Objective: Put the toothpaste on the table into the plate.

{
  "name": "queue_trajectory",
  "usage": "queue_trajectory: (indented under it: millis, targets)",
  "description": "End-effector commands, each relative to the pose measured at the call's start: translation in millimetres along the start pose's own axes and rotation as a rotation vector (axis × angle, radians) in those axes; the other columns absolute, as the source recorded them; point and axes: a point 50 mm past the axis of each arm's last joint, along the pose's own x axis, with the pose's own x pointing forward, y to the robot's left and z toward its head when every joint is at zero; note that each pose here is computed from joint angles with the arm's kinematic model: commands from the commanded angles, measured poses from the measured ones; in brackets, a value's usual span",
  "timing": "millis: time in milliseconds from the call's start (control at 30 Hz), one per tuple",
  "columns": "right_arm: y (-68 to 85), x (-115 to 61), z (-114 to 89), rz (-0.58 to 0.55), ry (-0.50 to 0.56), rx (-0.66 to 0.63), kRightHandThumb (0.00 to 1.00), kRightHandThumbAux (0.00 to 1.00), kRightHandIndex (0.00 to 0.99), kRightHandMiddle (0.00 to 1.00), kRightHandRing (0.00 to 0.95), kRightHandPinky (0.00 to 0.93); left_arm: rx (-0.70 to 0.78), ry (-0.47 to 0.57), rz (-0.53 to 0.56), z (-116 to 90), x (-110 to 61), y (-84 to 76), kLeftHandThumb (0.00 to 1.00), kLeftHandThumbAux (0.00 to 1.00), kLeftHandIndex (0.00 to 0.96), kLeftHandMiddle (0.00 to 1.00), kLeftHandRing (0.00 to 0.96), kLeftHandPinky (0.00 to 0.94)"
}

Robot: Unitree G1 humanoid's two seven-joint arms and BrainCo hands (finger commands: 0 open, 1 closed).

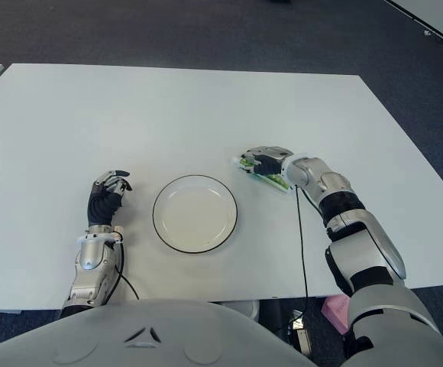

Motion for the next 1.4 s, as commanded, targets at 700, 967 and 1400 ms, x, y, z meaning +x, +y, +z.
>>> queue_trajectory:
  millis: [700, 967, 1400]
  targets:
    - [23.2, -26.8, 38, 0.000, -0.008, -0.041, 0.602, 0.174, 0.000, 0.000, 0.000, 0.000, 0.029, 0.139, 0.077, -17, -11.5, -2.6, 0.700, 0.719, 0.438, 0.881, 0.886, 0.873]
    - [29.1, -35.9, 54, -0.015, 0.022, -0.020, 0.600, 0.166, 0.000, 0.000, 0.000, 0.000, 0.034, 0.145, 0.081, -16, -13.7, -1.3, 0.701, 0.718, 0.438, 0.880, 0.882, 0.872]
    - [71.2, -18.2, 76, -0.055, 0.161, 0.027, 0.566, 0.219, 0.000, 0.000, 0.000, 0.000, 0.037, 0.154, 0.096, -15, -19.8, 3.9, 0.703, 0.717, 0.439, 0.878, 0.881, 0.873]
